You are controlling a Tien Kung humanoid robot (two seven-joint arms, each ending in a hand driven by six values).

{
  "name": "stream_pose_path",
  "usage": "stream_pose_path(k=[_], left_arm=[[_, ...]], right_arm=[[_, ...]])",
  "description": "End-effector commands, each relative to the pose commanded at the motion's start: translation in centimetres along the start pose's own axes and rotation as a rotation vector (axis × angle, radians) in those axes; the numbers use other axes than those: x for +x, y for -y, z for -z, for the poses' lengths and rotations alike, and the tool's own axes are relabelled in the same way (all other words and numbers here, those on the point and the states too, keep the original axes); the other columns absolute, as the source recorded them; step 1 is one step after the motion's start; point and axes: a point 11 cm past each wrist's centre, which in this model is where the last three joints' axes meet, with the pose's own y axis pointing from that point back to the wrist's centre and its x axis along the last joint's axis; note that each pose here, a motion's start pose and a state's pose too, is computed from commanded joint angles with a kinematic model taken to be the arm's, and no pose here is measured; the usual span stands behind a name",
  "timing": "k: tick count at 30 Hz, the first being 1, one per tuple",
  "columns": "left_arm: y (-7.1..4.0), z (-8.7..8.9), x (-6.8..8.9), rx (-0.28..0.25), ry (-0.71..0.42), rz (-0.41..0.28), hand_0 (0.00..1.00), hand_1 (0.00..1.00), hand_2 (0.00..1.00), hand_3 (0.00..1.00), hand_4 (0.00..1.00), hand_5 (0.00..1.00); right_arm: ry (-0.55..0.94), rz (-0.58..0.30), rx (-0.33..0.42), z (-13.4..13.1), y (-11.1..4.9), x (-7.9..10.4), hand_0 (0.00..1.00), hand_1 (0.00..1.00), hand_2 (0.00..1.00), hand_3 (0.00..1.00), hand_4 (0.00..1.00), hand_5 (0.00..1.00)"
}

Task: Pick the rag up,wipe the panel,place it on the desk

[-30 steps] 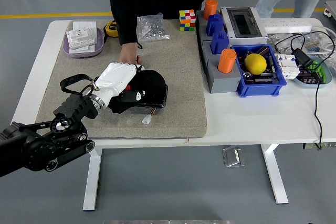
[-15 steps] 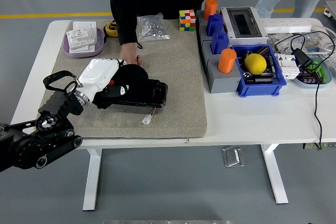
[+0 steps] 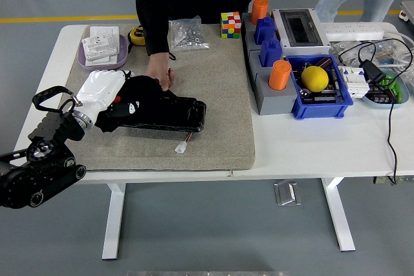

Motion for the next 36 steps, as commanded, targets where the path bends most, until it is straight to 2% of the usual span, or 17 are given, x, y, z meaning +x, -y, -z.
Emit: stream_pose_path(k=[7, 19, 27, 36], left_arm=[[-0.1, 1.5, 0.5, 0.036, 0.006, -0.014, 0.262, 0.166, 0.563, 0.548, 0.475, 0.096], [-1.3, 4.8, 0.5, 0.107, 0.020, -0.017, 0.262, 0.166, 0.562, 0.547, 0.475, 0.095], [-1.9, 5.9, 0.4, 0.134, 0.025, -0.018, 0.262, 0.166, 0.562, 0.548, 0.474, 0.094], [-2.3, 7.7, 1.5, 0.182, 0.002, -0.059, 0.262, 0.166, 0.562, 0.548, 0.474, 0.094]], right_arm=[[0.001, 0.002, 0.000, 0.0, 0.0, -0.1, 0.789, 0.654, 0.714, 0.658, 0.998, 0.526], [0.009, 0.005, 0.002, 0.0, 0.0, -0.2, 0.789, 0.654, 0.714, 0.659, 0.998, 0.525], [0.003, 0.006, -0.002, -0.1, 0.0, -0.2, 0.790, 0.655, 0.714, 0.658, 0.998, 0.526], [0.000, 0.006, -0.005, -0.1, 0.1, -0.3, 0.790, 0.655, 0.714, 0.658, 0.998, 0.527]])
